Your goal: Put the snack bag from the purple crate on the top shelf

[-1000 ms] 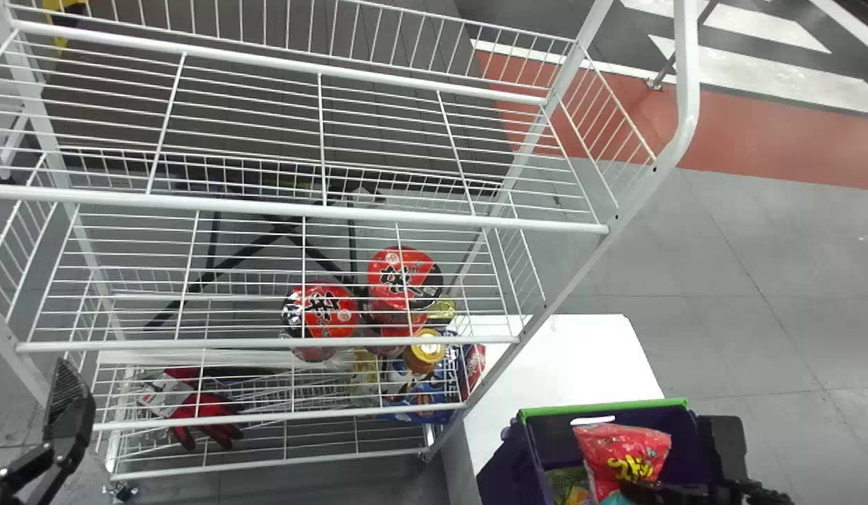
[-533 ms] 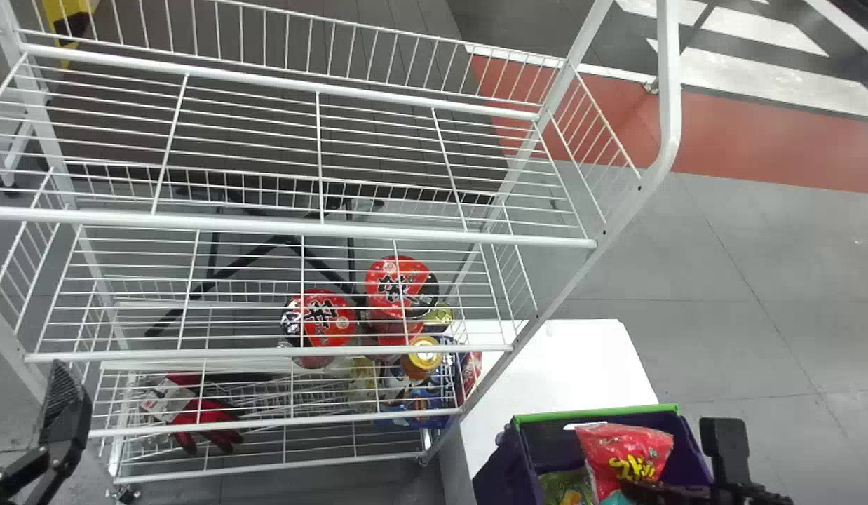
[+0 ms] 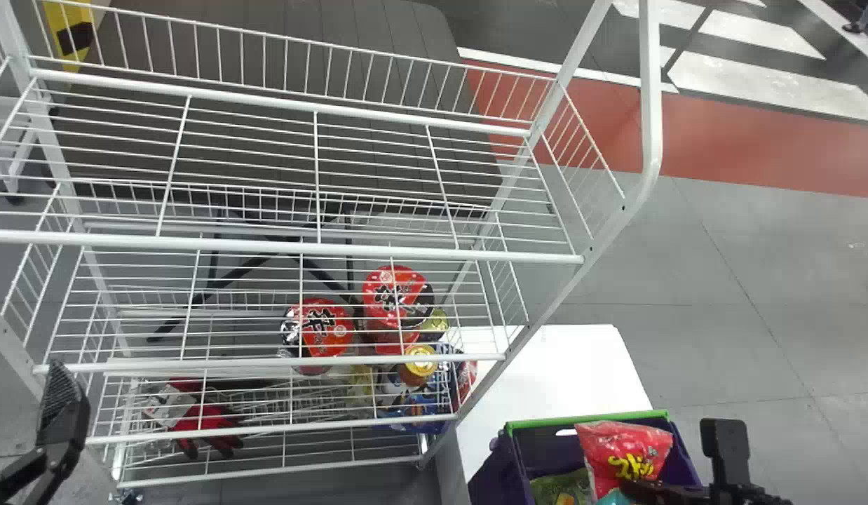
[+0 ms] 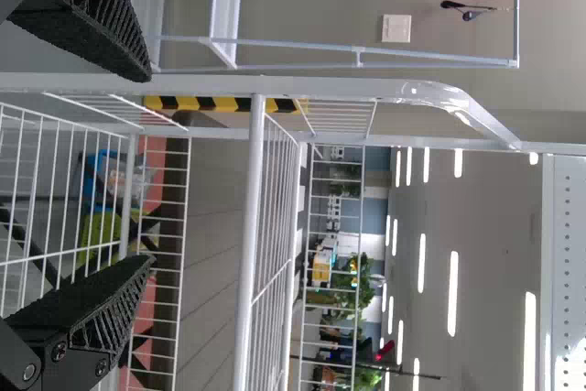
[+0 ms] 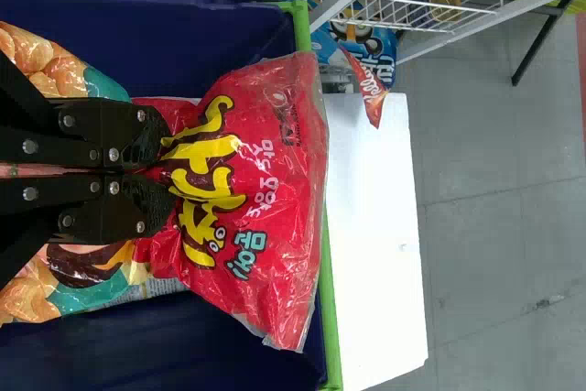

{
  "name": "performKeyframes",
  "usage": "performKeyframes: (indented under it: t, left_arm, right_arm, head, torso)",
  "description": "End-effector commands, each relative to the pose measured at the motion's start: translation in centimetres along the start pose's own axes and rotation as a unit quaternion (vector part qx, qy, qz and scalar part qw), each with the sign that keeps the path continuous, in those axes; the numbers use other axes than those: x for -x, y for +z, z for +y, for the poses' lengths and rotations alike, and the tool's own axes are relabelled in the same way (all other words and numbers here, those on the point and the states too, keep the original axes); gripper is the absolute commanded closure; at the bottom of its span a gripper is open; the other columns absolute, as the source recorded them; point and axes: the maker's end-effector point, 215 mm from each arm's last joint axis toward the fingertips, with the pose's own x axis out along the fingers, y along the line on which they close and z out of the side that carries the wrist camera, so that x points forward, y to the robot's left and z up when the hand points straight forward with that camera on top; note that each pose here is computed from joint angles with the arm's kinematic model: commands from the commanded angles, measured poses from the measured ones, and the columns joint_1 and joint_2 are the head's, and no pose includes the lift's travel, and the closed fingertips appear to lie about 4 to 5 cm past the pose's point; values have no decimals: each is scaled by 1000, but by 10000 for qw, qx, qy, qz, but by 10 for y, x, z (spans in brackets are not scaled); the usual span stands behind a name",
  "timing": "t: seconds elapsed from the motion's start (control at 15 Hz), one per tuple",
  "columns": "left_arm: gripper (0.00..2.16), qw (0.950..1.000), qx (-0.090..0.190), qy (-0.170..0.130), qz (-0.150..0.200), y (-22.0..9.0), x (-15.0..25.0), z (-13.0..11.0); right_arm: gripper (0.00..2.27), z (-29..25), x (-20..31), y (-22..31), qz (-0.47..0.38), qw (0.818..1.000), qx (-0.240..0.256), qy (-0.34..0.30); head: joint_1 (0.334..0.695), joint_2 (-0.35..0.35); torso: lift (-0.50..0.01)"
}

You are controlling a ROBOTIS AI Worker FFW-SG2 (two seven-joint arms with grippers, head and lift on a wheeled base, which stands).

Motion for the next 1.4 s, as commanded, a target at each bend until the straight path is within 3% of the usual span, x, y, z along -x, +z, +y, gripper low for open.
performKeyframes:
  t: [0.0, 1.33]
  left_arm:
    - [117, 10000, -1, -3, -6, 0, 1, 0]
    - [117, 9999, 62, 25, -75, -7, -2, 0]
  right_arm:
    - [2253, 1, 1, 0, -16, 10000, -15, 1]
    - [2253, -2, 3, -4, -41, 9999, -122, -8]
  head:
    - [695, -350]
    - [695, -350]
  torso:
    - [-106]
    - [-26]
